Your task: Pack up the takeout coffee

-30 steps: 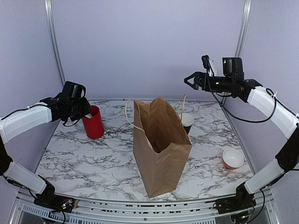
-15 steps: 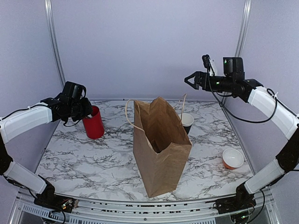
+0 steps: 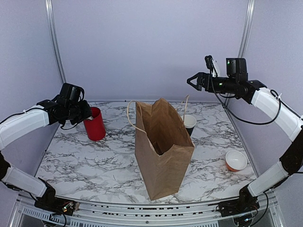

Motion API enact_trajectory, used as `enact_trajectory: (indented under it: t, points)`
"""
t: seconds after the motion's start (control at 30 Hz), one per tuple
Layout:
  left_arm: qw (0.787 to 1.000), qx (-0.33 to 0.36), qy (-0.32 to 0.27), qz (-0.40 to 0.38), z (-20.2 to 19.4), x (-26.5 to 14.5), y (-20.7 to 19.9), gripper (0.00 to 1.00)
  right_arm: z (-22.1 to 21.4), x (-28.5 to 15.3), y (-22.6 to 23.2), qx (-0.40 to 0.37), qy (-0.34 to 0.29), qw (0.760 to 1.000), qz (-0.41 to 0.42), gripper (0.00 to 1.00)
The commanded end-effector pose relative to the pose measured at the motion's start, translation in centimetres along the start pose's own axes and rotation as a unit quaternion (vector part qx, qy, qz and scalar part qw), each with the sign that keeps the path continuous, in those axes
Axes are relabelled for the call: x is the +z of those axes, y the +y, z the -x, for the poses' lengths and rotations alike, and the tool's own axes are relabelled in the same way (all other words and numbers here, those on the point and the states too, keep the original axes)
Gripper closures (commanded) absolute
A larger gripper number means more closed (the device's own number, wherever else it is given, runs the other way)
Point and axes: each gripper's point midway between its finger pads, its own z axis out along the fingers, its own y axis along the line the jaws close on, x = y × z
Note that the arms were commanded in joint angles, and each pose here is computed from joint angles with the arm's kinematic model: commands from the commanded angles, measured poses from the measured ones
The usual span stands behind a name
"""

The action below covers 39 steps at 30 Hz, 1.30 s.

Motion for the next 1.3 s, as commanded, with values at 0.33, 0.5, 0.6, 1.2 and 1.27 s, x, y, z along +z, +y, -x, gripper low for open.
enact_trajectory:
  t: [0.33, 0.5, 0.6, 1.2, 1.27]
  points:
    - [0.999, 0.014, 0.034, -0.014, 0.0, 0.6, -1.5, 0.8, 0.5, -0.7, 0.0, -0.001, -0.009, 1.0, -0.001, 0.04]
    - [0.999, 0.023, 0.028, -0.013, 0.6, 1.3, -2.2, 0.78, 0.6, -0.7, 0.1, 0.0, -0.011, 1.0, 0.0, 0.04]
    - [0.999, 0.026, 0.022, -0.018, 1.1, 1.5, -2.7, 0.73, 0.5, -0.7, 0.1, 0.0, -0.009, 1.0, 0.001, 0.04]
    - [0.998, 0.028, -0.043, -0.027, 6.8, -0.5, -3.6, 0.53, 0.6, -0.7, 0.1, -0.002, -0.007, 1.0, -0.001, 0.04]
    - [0.998, 0.024, -0.054, -0.023, 7.6, -1.5, -3.1, 0.53, 0.7, -0.6, 0.1, -0.002, -0.007, 1.0, 0.0, 0.04]
